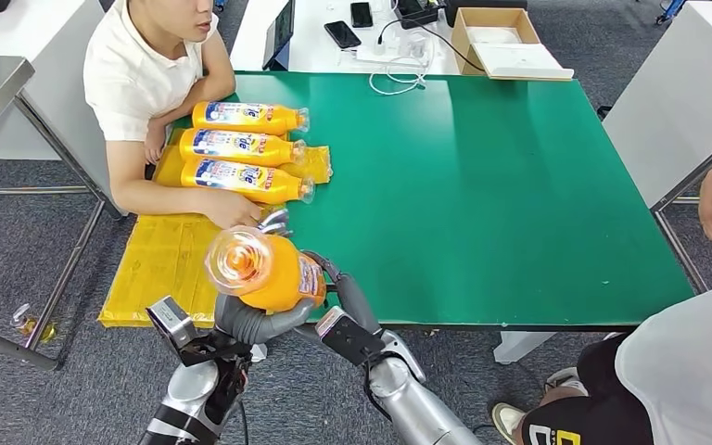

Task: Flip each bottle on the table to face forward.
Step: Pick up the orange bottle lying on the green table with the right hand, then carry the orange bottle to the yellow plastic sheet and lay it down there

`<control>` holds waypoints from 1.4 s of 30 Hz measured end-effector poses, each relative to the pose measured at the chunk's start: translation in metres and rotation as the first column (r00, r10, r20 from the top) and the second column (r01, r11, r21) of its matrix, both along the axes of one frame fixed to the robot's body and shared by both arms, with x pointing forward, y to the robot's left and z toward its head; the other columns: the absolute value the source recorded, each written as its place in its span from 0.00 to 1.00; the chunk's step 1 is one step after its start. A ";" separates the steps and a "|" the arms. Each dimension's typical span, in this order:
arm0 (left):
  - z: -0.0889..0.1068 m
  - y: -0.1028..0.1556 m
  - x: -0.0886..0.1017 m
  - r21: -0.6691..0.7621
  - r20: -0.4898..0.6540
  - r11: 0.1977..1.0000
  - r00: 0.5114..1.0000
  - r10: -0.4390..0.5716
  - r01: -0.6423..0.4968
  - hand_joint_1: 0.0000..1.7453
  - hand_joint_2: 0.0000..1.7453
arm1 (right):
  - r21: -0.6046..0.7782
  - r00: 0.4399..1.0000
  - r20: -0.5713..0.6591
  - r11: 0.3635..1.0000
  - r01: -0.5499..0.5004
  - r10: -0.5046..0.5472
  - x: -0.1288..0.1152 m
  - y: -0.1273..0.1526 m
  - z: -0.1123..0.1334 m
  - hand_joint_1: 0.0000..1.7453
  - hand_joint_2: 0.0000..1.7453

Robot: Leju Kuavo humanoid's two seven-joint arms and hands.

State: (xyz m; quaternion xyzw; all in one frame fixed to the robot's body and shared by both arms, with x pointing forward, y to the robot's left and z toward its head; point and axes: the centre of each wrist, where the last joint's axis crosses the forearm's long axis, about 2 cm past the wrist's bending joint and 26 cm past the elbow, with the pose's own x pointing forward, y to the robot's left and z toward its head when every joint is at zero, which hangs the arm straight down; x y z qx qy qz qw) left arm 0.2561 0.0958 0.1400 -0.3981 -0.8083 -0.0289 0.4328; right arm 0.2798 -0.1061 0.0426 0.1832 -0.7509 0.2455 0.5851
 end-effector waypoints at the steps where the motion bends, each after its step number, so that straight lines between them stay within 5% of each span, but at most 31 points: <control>1: -0.001 0.000 0.000 -0.004 -0.009 0.999 0.999 -0.033 0.033 1.00 1.00 | -0.008 1.000 0.002 1.000 -0.001 0.001 0.000 -0.001 -0.001 1.00 1.00; 8: -0.007 0.008 0.006 0.055 -0.014 0.982 0.984 -0.178 0.179 1.00 1.00 | -0.040 1.000 0.003 0.999 -0.011 0.011 -0.004 -0.005 -0.006 1.00 1.00; 19: -0.009 0.012 0.011 0.154 0.033 0.974 0.985 -0.170 0.163 1.00 1.00 | -0.042 0.999 -0.021 0.999 -0.033 0.032 -0.006 -0.004 -0.008 1.00 1.00; 20: -0.009 0.012 0.012 0.159 0.038 0.974 0.985 -0.166 0.158 1.00 1.00 | -0.041 0.999 -0.022 0.999 -0.034 0.033 -0.005 -0.004 -0.007 0.94 1.00; 23: -0.008 0.014 0.014 0.177 0.052 0.974 0.987 -0.150 0.139 1.00 1.00 | -0.037 0.999 -0.029 0.999 -0.039 0.038 -0.004 -0.004 -0.007 0.19 1.00; 24: -0.007 0.014 0.014 0.181 0.057 0.974 0.988 -0.145 0.132 1.00 1.00 | -0.031 0.999 -0.033 0.999 -0.043 0.042 -0.004 -0.003 -0.007 0.00 0.75; 27: -0.004 0.017 0.016 0.172 0.065 0.977 0.988 -0.138 0.125 1.00 1.00 | -0.006 0.997 -0.042 0.998 -0.058 0.057 -0.004 0.000 -0.006 0.00 0.00; 42: 0.008 0.027 0.016 0.072 0.046 0.990 0.992 -0.121 0.117 1.00 1.00 | 0.050 0.997 0.000 0.996 -0.074 0.074 -0.001 0.013 0.005 0.00 0.00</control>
